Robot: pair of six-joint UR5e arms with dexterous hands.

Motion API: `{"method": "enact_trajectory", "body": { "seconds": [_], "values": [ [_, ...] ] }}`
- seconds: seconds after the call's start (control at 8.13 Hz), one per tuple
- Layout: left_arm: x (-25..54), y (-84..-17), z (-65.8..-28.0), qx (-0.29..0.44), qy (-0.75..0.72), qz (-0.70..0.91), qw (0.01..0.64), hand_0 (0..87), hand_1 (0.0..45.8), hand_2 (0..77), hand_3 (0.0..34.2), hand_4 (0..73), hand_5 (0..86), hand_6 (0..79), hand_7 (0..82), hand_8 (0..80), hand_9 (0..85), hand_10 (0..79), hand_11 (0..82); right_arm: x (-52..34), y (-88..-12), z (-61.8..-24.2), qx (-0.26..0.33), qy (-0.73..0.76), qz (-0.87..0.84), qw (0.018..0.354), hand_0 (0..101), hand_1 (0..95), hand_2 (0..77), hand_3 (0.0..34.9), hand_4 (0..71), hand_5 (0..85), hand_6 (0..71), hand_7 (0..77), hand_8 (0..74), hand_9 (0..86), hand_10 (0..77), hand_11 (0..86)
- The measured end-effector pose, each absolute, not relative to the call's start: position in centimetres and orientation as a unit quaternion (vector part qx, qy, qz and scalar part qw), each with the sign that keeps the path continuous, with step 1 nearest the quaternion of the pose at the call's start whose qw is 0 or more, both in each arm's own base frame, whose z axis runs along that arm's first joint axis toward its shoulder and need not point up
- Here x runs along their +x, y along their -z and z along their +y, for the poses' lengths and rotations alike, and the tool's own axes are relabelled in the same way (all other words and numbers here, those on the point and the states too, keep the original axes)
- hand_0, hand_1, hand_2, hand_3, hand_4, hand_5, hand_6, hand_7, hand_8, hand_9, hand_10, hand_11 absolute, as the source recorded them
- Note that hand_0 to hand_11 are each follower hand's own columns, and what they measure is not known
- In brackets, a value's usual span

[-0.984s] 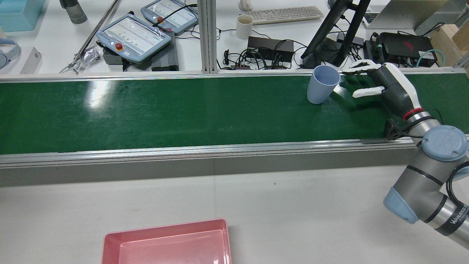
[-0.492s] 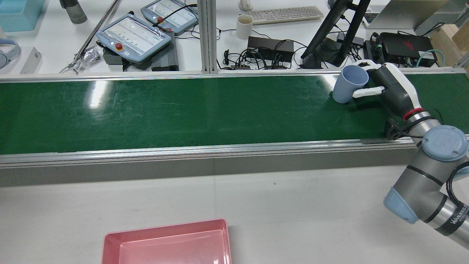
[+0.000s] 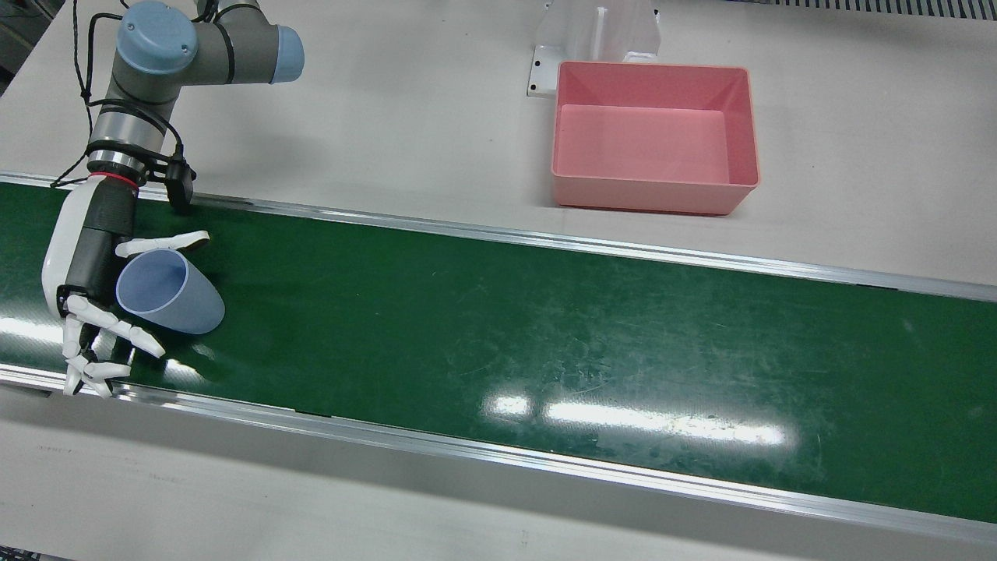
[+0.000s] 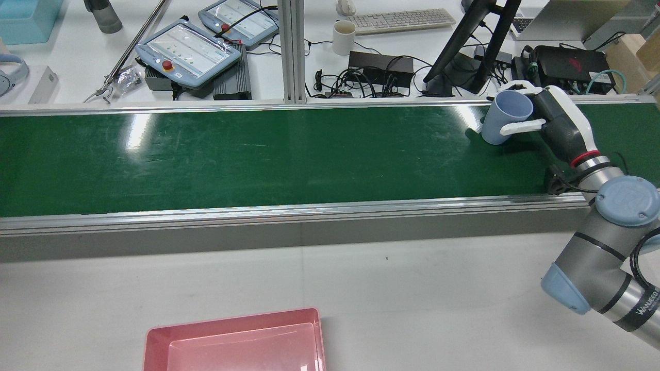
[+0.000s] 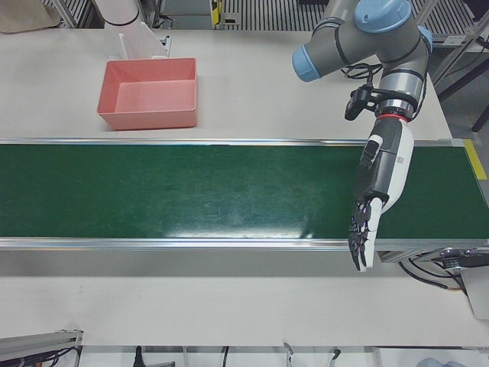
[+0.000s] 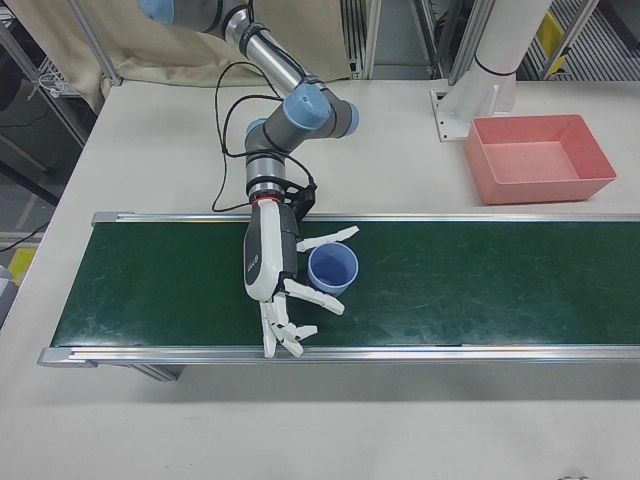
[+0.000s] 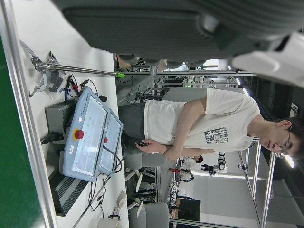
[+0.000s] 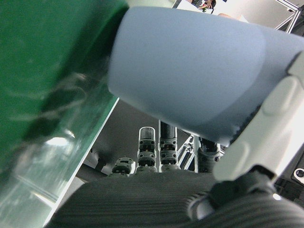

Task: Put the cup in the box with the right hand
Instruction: 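Lift the blue cup off the belt with the right hand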

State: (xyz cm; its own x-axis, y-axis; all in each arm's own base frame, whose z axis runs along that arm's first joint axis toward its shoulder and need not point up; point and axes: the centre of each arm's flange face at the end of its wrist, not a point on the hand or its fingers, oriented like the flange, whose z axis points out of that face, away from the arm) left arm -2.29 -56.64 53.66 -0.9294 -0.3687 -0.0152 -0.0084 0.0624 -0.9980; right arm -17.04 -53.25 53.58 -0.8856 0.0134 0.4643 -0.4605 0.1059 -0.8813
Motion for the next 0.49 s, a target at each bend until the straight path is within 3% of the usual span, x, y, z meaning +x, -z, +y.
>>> {"method": "enact_trajectory", "body": {
  "seconds": [0.25, 0.37, 0.49],
  "values": [
    [-2.31, -53.61, -56.65, -0.131, 0.672, 0.717, 0.134, 0.0, 0.5, 0.5, 0.0, 0.0, 0.0, 0.0, 0.0, 0.0, 0.0, 0.0, 0.0, -16.76, -53.57, -53.2, 0.164, -0.651, -0.719, 0.182, 44, 0.0, 0.0, 0.0, 50.2, 0.0, 10.9, 50.7, 10.9, 21.3, 3.8, 3.8],
    [-2.31, -53.62, -56.63, -0.131, 0.672, 0.717, 0.134, 0.0, 0.5, 0.5, 0.0, 0.0, 0.0, 0.0, 0.0, 0.0, 0.0, 0.0, 0.0, -16.63, -53.56, -53.2, 0.166, -0.651, -0.718, 0.181, 48, 1.1, 4.4, 0.0, 51.3, 0.0, 14.2, 63.3, 11.5, 27.3, 6.5, 8.2],
    [-2.31, -53.64, -56.62, -0.131, 0.672, 0.717, 0.134, 0.0, 0.5, 0.5, 0.0, 0.0, 0.0, 0.0, 0.0, 0.0, 0.0, 0.0, 0.0, -16.32, -53.1, -53.19, 0.167, -0.649, -0.721, 0.177, 50, 2.2, 11.4, 0.0, 51.3, 0.0, 13.6, 66.0, 11.5, 27.3, 6.5, 8.7]
  ]
}}
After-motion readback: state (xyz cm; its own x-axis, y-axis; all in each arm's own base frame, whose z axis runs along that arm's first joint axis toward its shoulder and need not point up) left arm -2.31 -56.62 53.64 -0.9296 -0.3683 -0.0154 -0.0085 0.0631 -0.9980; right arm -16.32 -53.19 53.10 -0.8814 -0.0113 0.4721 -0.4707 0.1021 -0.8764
